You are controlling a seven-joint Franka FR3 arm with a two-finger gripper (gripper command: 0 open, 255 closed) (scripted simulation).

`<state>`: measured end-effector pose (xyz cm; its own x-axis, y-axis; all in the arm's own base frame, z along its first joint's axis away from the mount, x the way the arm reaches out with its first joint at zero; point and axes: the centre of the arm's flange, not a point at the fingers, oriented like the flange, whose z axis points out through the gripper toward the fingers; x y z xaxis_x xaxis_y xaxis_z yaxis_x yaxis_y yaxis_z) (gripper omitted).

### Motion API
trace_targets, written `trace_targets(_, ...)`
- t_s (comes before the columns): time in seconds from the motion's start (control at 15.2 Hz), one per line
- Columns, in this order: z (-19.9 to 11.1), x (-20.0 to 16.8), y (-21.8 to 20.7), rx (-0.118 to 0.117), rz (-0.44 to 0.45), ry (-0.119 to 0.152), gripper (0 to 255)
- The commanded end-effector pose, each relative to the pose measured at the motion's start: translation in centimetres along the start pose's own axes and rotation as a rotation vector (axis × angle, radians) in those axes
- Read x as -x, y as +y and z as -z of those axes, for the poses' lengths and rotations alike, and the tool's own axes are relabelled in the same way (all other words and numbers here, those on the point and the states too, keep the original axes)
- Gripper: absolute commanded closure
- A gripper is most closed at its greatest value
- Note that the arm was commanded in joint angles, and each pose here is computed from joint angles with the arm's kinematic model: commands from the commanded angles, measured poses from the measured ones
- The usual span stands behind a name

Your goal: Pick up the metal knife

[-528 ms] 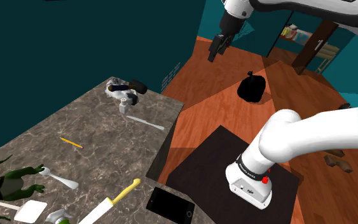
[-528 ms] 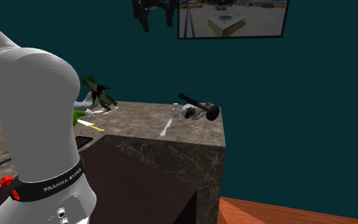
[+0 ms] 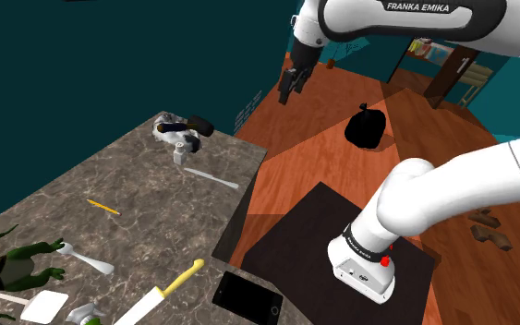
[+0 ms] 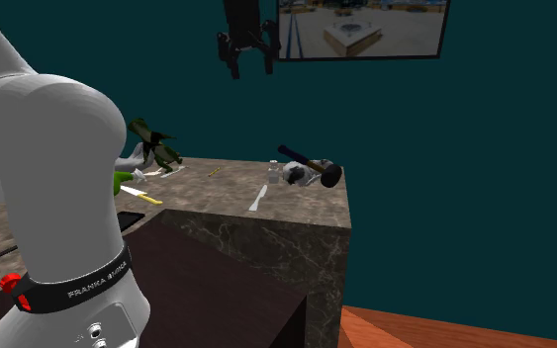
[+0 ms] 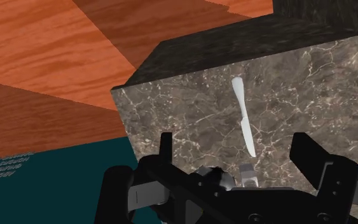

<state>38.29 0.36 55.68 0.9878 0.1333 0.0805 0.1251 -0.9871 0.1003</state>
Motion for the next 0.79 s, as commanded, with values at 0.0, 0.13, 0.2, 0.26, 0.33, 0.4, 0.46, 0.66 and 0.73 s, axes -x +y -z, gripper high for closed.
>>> trace_targets(0.0, -2.5, -1.5, -0.6, -0.002, 0.013, -0.016, 0)
trace_targets(0.13, -4.6, -3.0, -1.3, -0.003, 0.027, -0.032, 0)
trace_targets(0.2, -5.7, -3.8, -1.7, -0.004, 0.033, -0.041, 0)
trace_targets(0.26, -6.9, -4.5, -2.1, -0.005, 0.04, -0.049, 0)
trace_targets(0.33, -8.0, -5.2, -2.5, -0.006, 0.047, -0.057, 0)
trace_targets(0.4, -9.1, -5.9, -2.9, -0.006, 0.053, -0.065, 0)
trace_targets(0.46, -10.2, -6.6, -3.3, -0.007, 0.06, -0.073, 0)
trace_targets(0.66, -13.6, -8.7, -4.5, -0.01, 0.08, -0.098, 0)
trace_targets(0.73, -14.8, -9.3, -4.9, -0.01, 0.087, -0.106, 0)
